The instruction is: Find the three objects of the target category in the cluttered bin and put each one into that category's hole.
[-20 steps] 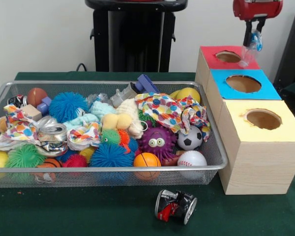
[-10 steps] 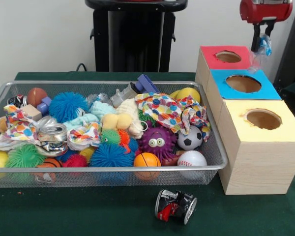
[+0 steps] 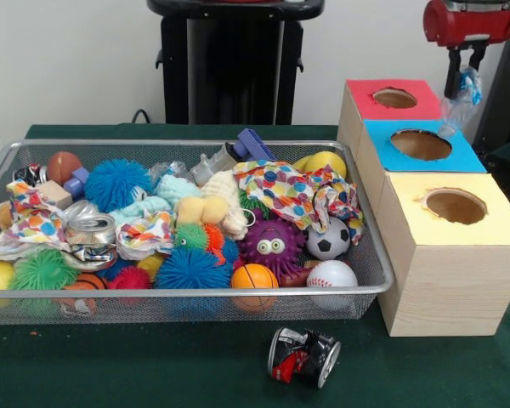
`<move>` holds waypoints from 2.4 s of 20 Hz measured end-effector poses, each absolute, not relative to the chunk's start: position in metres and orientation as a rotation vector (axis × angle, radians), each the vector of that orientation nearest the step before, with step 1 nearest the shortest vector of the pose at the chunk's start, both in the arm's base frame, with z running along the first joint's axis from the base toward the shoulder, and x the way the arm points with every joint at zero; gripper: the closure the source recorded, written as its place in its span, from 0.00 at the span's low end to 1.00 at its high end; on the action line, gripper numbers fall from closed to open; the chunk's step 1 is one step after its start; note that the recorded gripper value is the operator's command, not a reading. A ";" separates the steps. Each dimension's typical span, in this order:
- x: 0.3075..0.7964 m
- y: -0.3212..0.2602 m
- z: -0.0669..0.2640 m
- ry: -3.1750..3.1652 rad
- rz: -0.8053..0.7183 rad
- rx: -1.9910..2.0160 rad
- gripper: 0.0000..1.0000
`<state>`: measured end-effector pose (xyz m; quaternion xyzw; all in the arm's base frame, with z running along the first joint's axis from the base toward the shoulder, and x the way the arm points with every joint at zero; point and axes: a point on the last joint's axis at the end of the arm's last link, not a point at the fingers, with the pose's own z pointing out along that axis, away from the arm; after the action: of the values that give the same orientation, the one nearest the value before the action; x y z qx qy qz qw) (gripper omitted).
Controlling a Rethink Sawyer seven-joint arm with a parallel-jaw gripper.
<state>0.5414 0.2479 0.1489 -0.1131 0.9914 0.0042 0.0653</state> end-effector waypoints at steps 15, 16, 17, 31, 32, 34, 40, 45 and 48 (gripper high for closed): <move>0.552 0.211 0.137 3.023 -0.001 -0.254 1.00; 0.552 0.210 0.137 3.024 -0.001 -0.252 1.00; 0.552 0.209 0.137 3.026 -0.001 -0.249 1.00; 0.548 0.200 0.106 3.055 0.010 -0.225 1.00; 0.548 0.200 0.105 3.053 0.010 -0.224 1.00; 0.549 0.199 0.102 3.048 0.009 -0.221 1.00; 0.550 0.201 0.094 3.037 0.014 -0.223 0.00; 0.545 0.204 0.087 3.048 0.009 -0.237 0.00; 0.544 0.207 0.087 3.048 0.009 -0.245 0.00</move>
<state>0.5437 0.2072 0.0874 -0.0801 0.9959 0.0029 0.0420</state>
